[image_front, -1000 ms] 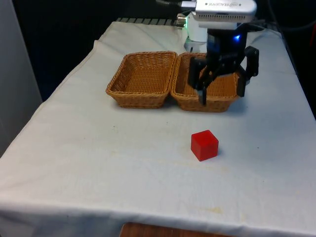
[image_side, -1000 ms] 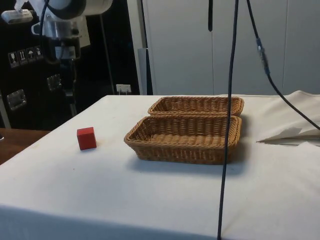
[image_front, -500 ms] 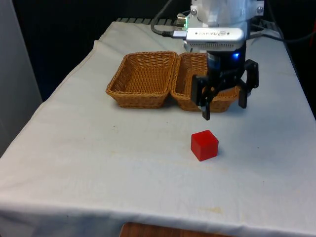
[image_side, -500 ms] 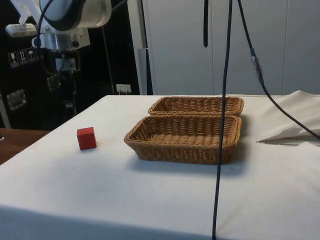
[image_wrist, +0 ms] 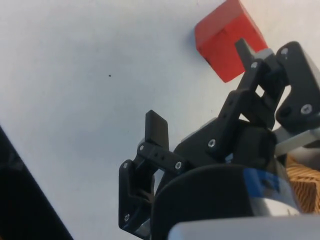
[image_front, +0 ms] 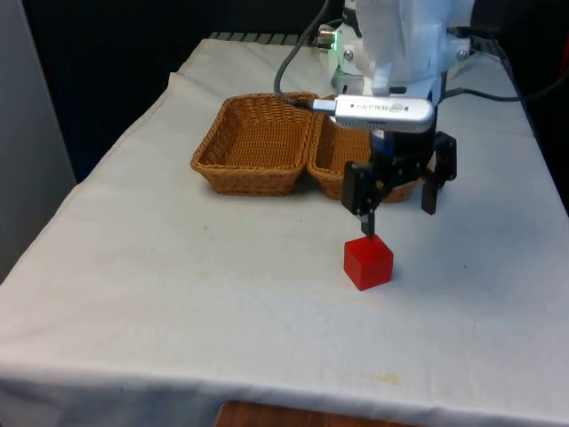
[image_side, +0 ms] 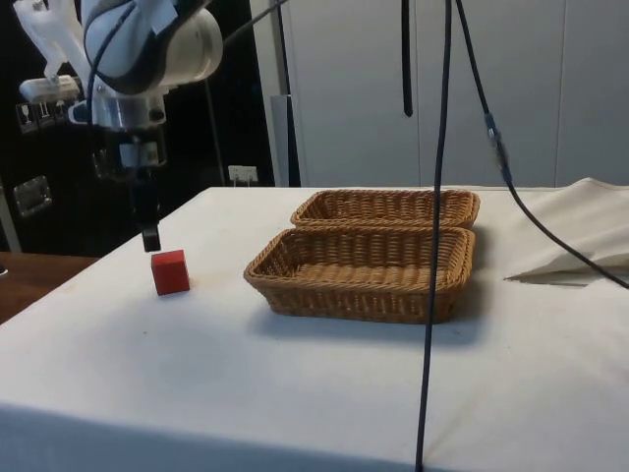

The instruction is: Pick up the red cube and place it into the right basket.

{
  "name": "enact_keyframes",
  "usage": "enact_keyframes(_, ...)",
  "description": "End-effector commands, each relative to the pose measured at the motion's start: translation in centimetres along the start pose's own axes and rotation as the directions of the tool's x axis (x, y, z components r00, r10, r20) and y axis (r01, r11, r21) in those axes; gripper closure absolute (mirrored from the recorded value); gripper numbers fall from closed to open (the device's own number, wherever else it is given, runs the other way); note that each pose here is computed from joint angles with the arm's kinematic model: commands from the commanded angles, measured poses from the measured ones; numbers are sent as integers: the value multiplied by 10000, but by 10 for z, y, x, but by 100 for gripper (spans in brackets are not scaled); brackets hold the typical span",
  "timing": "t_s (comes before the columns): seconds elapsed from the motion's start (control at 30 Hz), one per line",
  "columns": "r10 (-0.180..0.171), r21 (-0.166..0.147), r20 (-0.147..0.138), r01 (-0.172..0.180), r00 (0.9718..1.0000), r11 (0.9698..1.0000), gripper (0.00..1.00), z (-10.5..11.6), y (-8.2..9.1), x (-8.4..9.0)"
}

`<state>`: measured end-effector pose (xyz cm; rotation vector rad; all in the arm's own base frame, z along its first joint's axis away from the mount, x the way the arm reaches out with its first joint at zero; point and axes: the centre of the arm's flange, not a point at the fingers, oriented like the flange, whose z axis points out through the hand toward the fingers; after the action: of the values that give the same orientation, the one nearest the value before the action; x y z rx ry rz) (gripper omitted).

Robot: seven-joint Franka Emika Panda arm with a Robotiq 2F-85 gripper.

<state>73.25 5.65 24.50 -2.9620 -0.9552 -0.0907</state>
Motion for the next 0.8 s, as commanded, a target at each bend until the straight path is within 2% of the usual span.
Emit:
enact_keyframes(0.0,-78,-83,-2,78,10000,9999,0,5,0,1)
enact_keyframes(0.13,-193,-136,110,194,9998,9997,0,19,2,-2)
enact_keyframes(0.17,-143,-57,113,144,9998,9999,0,17,1,-2)
enact_keyframes(0.2,-212,-150,141,214,9997,9997,0,21,2,-3)
enact_keyframes(0.37,-310,-201,206,314,9993,9993,0,29,3,-4)
enact_keyframes(0.63,-281,-140,211,284,9994,9995,0,32,3,-5)
enact_keyframes(0.77,-254,-119,261,258,9993,9996,0,39,12,-10)
